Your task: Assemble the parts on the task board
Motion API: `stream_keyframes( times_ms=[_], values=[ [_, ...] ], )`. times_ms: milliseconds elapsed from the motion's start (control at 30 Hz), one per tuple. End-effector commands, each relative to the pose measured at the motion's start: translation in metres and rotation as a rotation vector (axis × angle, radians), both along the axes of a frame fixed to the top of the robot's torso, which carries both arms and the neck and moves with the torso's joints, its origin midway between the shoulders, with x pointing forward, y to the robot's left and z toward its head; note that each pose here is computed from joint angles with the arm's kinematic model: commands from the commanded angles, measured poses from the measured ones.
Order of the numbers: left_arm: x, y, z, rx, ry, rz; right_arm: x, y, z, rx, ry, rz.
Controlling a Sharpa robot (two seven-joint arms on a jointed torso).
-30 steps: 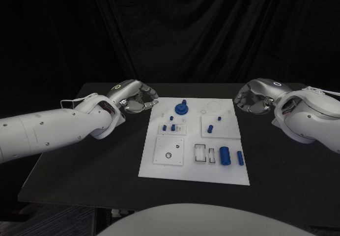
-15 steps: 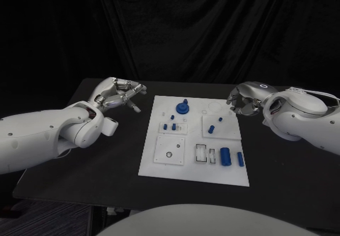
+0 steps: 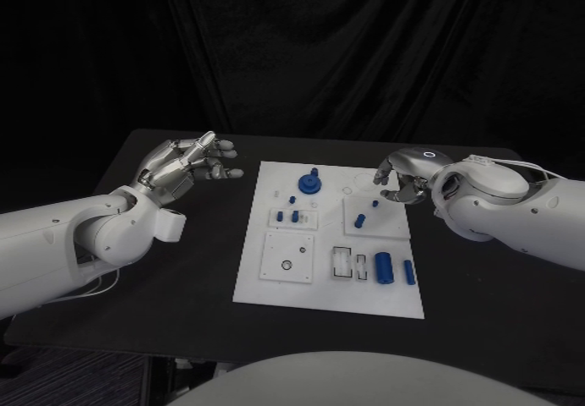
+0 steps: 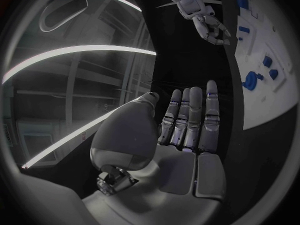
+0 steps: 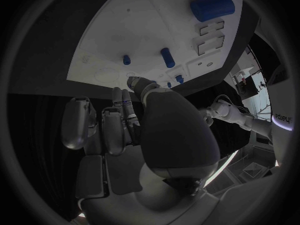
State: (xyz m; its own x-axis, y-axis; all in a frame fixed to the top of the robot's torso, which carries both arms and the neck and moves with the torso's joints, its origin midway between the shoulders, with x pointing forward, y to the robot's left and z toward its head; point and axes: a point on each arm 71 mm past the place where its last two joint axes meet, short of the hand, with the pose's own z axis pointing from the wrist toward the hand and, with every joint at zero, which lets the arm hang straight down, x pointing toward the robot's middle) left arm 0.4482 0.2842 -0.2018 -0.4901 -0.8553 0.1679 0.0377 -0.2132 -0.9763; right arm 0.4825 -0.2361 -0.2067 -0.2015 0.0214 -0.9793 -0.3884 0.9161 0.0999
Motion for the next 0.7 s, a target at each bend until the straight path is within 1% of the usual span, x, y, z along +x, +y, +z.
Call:
stream_keyframes(
  times_ms=[33, 233, 700],
  values=[
    [-0.0030, -0.003, 0.0062, -0.121, -0.027, -0.046, -0.001, 0.000, -0.003, -0.012, -0.012, 0.011],
    [-0.0054, -0.003, 0.0087, -0.152, -0.052, -0.055, -0.002, -0.001, -0.006, -0.014, -0.003, 0.014],
    [-0.0084, -0.005, 0.0090, -0.184, -0.065, -0.074, -0.003, -0.003, -0.015, -0.022, 0.018, 0.014]
  ],
)
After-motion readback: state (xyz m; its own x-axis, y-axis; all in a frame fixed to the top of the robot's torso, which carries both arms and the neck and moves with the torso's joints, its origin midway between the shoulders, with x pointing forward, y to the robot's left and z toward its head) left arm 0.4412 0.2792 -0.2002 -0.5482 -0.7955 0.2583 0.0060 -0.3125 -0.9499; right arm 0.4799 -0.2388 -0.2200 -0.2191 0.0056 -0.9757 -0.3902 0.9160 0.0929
